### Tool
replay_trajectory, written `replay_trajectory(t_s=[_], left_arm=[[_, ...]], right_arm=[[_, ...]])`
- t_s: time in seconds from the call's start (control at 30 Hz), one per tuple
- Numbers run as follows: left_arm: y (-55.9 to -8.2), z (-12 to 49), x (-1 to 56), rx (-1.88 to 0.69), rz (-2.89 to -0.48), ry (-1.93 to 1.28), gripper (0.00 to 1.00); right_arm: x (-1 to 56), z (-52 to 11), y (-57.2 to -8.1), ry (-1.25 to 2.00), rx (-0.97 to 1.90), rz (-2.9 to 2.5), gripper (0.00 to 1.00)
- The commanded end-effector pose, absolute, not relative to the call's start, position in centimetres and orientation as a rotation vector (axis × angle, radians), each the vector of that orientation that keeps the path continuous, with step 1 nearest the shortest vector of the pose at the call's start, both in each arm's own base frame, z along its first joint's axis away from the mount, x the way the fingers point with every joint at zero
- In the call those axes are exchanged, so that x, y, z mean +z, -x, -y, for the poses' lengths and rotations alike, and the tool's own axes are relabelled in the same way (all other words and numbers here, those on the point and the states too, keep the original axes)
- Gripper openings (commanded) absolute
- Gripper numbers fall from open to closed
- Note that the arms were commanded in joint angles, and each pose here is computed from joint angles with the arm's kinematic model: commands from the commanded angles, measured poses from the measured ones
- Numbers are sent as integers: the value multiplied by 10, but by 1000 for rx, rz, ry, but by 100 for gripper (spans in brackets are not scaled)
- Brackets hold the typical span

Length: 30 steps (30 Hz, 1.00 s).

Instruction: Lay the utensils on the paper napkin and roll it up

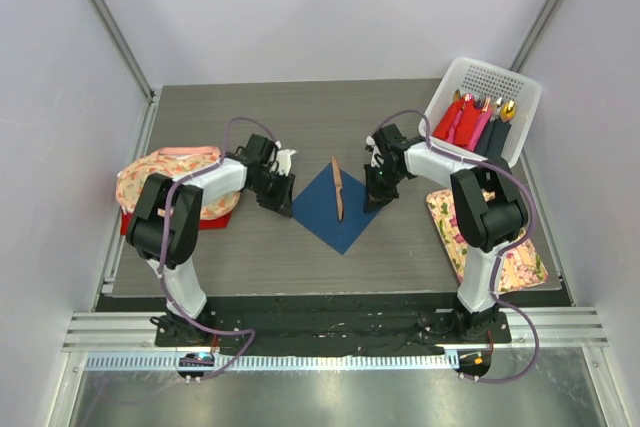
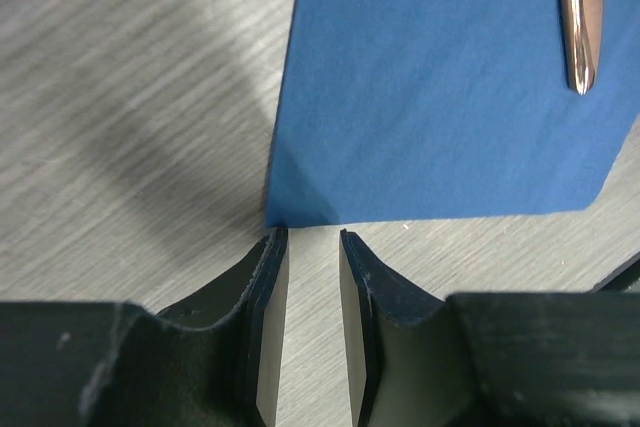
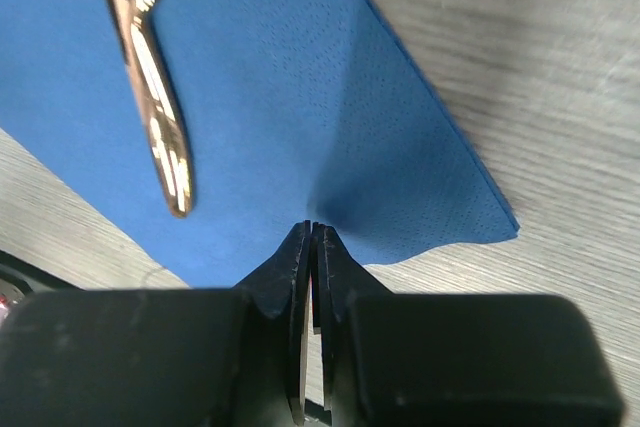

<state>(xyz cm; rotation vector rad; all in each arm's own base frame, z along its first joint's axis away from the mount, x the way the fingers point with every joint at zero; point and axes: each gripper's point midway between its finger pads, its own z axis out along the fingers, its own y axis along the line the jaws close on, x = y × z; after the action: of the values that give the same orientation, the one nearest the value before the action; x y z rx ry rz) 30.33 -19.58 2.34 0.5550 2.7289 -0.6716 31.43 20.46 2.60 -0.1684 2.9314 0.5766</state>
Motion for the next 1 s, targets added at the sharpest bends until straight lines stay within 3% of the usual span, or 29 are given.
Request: replay_trajectory(t_s=[0.0,0.3,0.43,0.53,0.57,0.6,0.7,0.8,0.87,0.97], left_arm=[[-322,196,24,-617,-2695,-543,32],[-325,197,24,-620,-2697,-537,32],[-318,202,41,-692,-2662,-540,39],[-323,207,82,-760,-2538,-535,51],[-324,208,93,-768,-2503,-547,54],[-325,209,115,-767,-2435,-562,58],[-327,209,161,-755,-2299,-594,67],[-331,204,196,-705,-2184,-595,77],[-326,198,226,-670,-2081,-598,87],[-319,194,253,-647,-2019,-603,92]], right_arm=[[34,-207,-312,188,614,-2898,10],[41,-208,-315,201,614,-2879,11],[83,-219,-331,252,705,-2762,20],[129,-226,-345,339,793,-2632,43],[147,-225,-348,392,803,-2568,60],[163,-223,-351,411,817,-2521,69],[200,-210,-351,465,847,-2401,87],[222,-191,-341,538,793,-2334,100],[224,-171,-332,542,711,-2345,100],[222,-120,-323,451,541,-2372,100]])
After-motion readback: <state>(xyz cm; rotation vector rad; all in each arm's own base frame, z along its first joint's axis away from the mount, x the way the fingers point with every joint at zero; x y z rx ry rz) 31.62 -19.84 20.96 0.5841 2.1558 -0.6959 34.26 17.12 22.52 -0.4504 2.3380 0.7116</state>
